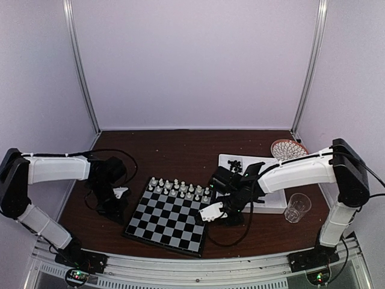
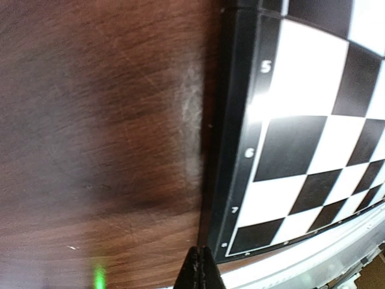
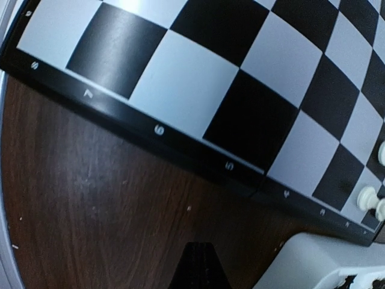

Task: Set up the chess pieces on the board
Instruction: Position the chessboard at the center of the board, then move the chessboard to the center of the board.

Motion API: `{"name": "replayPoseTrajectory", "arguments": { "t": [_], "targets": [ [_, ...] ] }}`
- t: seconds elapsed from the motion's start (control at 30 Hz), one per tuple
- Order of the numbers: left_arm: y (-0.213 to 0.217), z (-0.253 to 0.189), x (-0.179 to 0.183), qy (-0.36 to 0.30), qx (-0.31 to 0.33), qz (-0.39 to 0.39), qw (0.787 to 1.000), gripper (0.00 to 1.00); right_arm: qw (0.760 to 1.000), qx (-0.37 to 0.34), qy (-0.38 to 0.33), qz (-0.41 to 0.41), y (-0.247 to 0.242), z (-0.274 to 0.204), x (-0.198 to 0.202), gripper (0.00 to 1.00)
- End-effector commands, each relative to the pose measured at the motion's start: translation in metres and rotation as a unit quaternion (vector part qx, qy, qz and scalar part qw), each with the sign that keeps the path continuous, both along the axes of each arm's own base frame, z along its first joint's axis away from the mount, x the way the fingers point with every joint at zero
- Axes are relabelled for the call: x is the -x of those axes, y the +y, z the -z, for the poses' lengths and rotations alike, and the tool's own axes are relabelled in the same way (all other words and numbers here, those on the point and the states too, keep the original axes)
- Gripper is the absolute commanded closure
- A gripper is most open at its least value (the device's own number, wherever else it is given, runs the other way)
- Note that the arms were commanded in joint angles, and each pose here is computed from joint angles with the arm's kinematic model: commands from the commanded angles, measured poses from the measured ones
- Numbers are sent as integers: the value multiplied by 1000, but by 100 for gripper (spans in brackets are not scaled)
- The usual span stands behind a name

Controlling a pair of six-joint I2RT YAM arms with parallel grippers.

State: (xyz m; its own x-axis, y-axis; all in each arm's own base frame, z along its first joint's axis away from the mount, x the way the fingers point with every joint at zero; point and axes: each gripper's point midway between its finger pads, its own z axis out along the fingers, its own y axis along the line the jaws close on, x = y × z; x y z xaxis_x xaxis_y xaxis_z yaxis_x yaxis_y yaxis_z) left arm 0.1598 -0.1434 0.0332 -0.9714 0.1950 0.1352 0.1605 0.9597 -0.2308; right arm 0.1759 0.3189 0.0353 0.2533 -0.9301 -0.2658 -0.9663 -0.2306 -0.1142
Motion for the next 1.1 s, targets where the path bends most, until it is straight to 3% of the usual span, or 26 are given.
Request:
{"name": "replayPoseTrajectory", "arguments": {
  "t": [0.0, 0.37, 0.77, 0.87, 0.93, 1.0, 1.07],
  "targets": [
    [-4, -2, 0, -11, 7, -12, 1000, 100, 998, 7, -57, -26, 29, 11, -17, 100],
    [-1, 26, 18, 4, -18, -43, 999, 100, 991, 30, -132, 6, 57, 27, -58, 100],
    [-4, 14, 20, -10, -19, -37, 999, 100, 988, 24, -152, 30, 67, 11, -71, 100],
    [-6, -12, 3, -46, -25, -21, 998, 100, 988, 5, -152, 36, 62, -20, -66, 100],
    [-18, -47, -26, -104, -8, 0, 995, 100, 988, -21, -145, 40, 59, -51, -59, 99],
    [-29, -80, -55, -167, 6, 30, 985, 97, 987, -51, -144, 49, 56, -81, -53, 93],
    [-43, -114, -86, -232, 18, 65, 970, 92, 985, -68, -144, 62, 51, -103, -54, 81]
  ]
}}
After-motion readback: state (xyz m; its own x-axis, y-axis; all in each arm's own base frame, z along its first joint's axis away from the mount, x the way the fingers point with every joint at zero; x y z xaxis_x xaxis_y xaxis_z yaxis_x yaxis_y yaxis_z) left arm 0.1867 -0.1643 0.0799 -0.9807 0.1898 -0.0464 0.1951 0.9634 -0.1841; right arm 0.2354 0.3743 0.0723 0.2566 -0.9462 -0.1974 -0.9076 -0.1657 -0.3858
